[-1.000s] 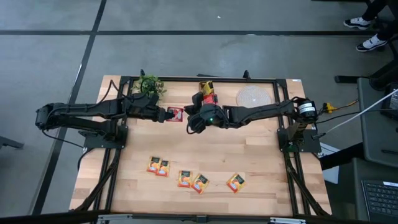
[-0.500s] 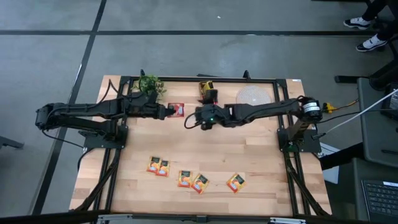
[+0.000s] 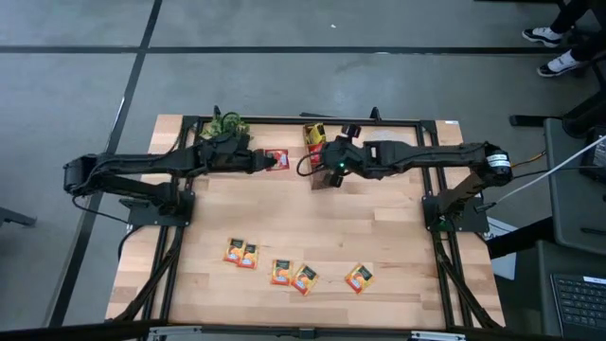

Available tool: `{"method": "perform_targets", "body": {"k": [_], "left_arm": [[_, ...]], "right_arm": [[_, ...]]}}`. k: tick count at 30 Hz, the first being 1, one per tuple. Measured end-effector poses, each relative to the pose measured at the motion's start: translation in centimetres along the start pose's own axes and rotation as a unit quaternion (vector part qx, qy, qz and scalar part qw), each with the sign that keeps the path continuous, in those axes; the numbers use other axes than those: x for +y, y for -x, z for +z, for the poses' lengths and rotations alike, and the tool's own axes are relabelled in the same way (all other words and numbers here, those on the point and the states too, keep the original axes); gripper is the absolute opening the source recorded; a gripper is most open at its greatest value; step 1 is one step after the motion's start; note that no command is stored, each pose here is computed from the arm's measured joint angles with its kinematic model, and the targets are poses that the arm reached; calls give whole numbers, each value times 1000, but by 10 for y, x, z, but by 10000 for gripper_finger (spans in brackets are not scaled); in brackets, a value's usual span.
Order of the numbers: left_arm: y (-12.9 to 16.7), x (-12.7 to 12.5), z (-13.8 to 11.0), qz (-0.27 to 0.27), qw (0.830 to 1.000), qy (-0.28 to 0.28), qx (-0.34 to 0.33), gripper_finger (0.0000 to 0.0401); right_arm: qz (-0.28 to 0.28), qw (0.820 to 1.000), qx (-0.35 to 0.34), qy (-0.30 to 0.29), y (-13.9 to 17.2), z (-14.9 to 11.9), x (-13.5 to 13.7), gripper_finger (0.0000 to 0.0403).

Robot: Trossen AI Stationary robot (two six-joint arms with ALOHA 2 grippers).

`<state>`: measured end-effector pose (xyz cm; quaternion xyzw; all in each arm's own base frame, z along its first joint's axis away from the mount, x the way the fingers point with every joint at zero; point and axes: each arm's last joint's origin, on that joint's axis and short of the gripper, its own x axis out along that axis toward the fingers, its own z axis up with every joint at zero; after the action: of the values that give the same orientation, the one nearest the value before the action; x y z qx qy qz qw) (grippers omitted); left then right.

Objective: Pick & Place Tea
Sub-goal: Put the red tea bag into the middle section of the wooden organizer

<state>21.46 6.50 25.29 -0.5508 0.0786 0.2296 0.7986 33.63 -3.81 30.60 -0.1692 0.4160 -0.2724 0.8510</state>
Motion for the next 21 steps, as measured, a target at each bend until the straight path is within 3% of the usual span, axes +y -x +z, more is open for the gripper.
{"method": "perform_targets", "body": {"k": [5,18,21], "left_arm": [[-20,1,6,16,1000,13,-1,3],[-66,-36,49,0,999,-42,3,3],[-74,-37,57,23,999,-37,2,3]], "right_arm": [[-2,1000,3,-1,5,-2,-5,146],[6,998,57,36,8,-15,-6,146],[9,998,54,35,13,-15,-9,146]]}}
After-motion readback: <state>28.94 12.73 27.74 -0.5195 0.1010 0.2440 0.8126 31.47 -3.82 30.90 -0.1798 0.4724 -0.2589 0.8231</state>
